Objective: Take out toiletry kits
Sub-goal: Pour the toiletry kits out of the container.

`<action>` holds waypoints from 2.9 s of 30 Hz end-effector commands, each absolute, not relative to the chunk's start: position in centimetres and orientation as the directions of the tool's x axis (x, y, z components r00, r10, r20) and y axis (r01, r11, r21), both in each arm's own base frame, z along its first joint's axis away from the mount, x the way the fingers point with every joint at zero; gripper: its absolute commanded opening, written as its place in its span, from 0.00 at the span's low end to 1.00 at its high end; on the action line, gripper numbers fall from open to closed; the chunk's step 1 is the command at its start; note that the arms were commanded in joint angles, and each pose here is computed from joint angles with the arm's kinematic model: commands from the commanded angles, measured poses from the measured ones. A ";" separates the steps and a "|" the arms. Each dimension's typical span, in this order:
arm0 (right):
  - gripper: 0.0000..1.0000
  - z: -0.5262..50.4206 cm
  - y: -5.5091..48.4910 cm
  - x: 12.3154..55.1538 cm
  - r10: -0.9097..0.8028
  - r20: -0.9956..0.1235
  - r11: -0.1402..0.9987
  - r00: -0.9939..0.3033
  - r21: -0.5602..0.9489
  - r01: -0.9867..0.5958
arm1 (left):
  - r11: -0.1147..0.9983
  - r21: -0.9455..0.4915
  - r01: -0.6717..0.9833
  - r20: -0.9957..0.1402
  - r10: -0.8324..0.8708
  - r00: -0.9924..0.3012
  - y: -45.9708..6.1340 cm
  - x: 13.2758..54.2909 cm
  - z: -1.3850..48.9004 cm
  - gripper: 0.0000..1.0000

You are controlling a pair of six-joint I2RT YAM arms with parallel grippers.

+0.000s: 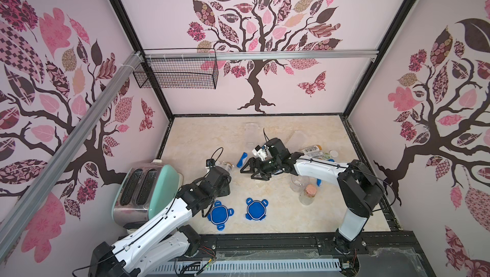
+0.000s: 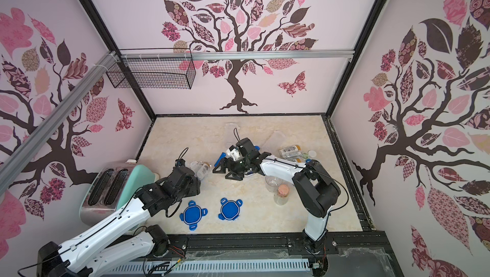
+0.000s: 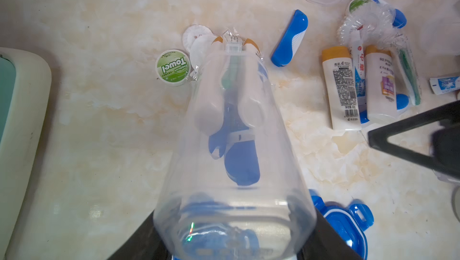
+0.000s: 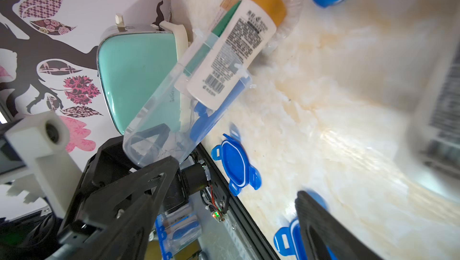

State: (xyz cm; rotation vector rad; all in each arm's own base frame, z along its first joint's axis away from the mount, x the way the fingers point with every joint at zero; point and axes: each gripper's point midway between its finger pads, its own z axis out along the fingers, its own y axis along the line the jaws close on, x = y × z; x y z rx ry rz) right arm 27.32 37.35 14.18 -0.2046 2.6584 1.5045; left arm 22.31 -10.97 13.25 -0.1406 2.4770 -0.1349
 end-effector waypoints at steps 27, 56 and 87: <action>0.91 14.2 34.0 28.0 -0.062 -0.232 0.574 -0.971 0.788 -0.225 | 0.984 -0.144 -0.103 -0.610 -0.170 -0.774 -10.3 22.2 13.8 0.34; 0.90 15.6 31.8 27.9 -0.021 -0.349 0.617 -0.937 0.733 -0.287 | 0.986 -0.140 -0.091 -0.630 -0.160 -0.760 -12.0 26.5 14.6 0.30; 0.90 14.8 31.8 27.6 -0.041 -0.335 0.624 -0.941 0.728 -0.286 | 0.965 -0.256 -0.064 -0.546 -0.199 -0.814 -11.2 21.4 14.4 0.29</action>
